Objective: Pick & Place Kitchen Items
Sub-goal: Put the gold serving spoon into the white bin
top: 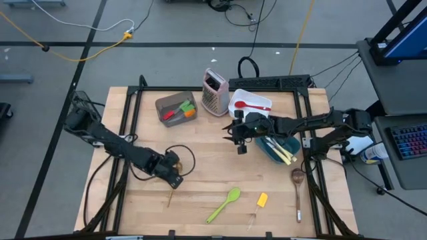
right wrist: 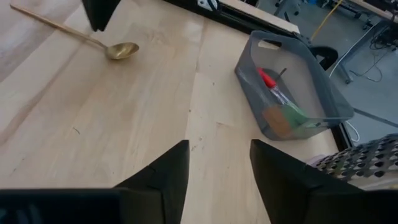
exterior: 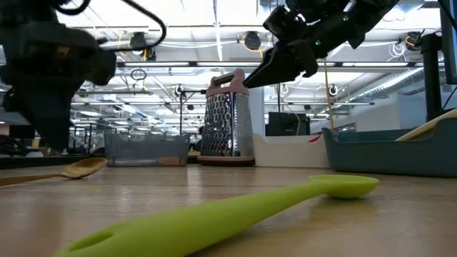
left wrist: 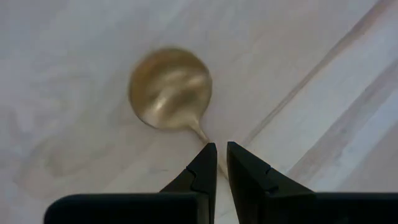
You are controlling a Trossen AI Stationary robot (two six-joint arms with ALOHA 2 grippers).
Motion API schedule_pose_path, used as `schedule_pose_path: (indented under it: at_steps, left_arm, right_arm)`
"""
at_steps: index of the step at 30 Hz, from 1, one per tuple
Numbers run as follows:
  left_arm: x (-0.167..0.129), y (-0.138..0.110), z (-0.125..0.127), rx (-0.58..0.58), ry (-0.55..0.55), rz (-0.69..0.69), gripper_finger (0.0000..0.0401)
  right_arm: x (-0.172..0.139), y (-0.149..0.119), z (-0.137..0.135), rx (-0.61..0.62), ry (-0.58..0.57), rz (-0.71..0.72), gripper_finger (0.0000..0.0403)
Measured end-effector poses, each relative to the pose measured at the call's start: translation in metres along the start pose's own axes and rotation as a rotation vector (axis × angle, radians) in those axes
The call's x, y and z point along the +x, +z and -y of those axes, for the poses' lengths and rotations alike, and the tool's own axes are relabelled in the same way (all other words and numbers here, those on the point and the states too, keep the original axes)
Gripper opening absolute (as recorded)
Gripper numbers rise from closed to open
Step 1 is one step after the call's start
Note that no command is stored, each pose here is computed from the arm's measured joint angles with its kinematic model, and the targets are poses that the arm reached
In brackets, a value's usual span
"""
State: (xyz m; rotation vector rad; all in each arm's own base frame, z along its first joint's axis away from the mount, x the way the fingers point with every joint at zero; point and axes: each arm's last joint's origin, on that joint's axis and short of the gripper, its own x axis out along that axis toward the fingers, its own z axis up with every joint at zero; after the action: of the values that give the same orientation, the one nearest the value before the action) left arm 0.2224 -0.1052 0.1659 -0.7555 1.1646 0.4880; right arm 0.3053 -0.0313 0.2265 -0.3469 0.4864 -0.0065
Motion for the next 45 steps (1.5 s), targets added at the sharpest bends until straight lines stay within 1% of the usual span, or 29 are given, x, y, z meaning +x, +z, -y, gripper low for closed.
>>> schedule_pose_path:
  at_steps: [5,9,15,20,26,29,36,39,42,45]
  left_arm:
    - [0.020,-0.005,0.000,-0.050,0.052,-0.105,0.0037]
    - [0.028,-0.006,0.003,-0.060,0.059,-0.130,0.0037]
    - [0.028,-0.006,0.003,-0.050,0.050,-0.130,0.0038]
    - [0.028,-0.005,0.002,0.002,0.049,-0.127,0.0038]
    - [0.029,-0.001,0.001,0.015,0.049,-0.134,0.0040]
    - [0.030,0.001,0.000,0.055,0.046,-0.135,0.0058]
    - [0.030,0.006,-0.002,0.104,0.041,-0.136,0.0130]
    - [0.030,0.008,-0.002,0.077,0.028,-0.162,0.0153]
    - [0.029,0.011,0.001,0.037,0.018,-0.170,0.0167]
    - [0.028,0.014,0.003,0.029,0.011,-0.167,0.0174]
  right_arm:
    - [0.000,0.000,0.000,0.001,0.001,-0.002,0.0173]
    - [0.000,0.000,0.000,0.022,0.001,-0.002,0.0170]
    - [0.000,-0.003,-0.001,0.031,0.004,-0.006,0.0172]
    - [0.001,-0.008,-0.003,0.034,0.009,-0.020,0.0170]
    - [0.001,-0.014,-0.005,0.096,0.015,-0.036,0.0173]
    - [0.001,-0.017,-0.007,0.115,0.018,-0.047,0.0173]
    - [0.001,-0.030,-0.012,0.166,0.028,-0.084,0.0172]
    - [0.001,-0.033,-0.013,0.174,0.030,-0.092,0.0171]
    - [0.001,-0.034,-0.013,0.165,0.017,-0.047,0.0171]
    - [0.001,-0.032,-0.013,0.161,-0.009,0.038,0.0170]
